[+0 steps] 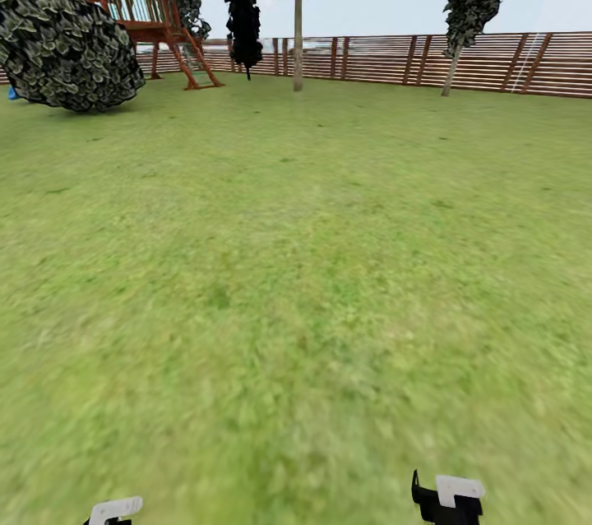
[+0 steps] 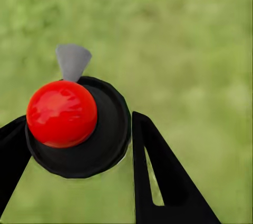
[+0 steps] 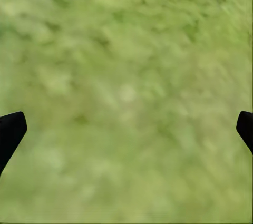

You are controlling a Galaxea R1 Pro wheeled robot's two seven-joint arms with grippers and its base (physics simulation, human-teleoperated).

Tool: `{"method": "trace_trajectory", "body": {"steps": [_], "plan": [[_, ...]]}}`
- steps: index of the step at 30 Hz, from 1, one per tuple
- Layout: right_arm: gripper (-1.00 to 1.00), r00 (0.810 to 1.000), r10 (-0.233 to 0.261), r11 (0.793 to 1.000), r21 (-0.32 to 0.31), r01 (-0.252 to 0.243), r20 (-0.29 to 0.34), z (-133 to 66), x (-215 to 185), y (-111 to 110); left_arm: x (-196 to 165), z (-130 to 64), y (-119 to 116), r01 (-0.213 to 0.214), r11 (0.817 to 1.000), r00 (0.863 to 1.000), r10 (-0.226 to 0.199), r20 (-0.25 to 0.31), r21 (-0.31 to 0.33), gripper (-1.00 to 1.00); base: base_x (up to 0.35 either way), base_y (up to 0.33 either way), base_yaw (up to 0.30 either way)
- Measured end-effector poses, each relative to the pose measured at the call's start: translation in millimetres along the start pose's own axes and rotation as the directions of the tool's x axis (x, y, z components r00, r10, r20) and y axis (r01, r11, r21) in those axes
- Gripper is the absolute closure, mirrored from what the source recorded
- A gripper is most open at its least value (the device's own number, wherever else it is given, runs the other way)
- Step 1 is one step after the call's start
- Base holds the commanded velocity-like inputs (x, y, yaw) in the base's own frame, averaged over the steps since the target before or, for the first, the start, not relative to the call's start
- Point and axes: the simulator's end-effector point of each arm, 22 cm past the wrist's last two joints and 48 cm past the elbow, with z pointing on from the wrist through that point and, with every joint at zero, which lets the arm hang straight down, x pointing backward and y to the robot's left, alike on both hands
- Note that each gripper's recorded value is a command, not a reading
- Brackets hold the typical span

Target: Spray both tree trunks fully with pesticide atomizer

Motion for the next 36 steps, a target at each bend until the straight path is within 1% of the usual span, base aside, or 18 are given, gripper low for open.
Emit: {"method": "trace_trajectory", "body": {"steps": [25,36], "plan": [[-1.0,1.0,0.0,1.0,0.0,0.0,-0.001,0.0,0.1,0.0,0.7,-0.2,-0.5,-0.001,1.0,1.0,0.001,-0.002,0.001,1.0,0.338,0.0,0.0],[-1.0,1.0,0.005,1.0,0.002,-0.005,0.014,-0.1,-7.0,-0.8,-6.1,-1.0,-0.2,0.003,1.0,1.0,-0.003,0.013,0.001,1.0,0.338,0.0,0.0]]}}
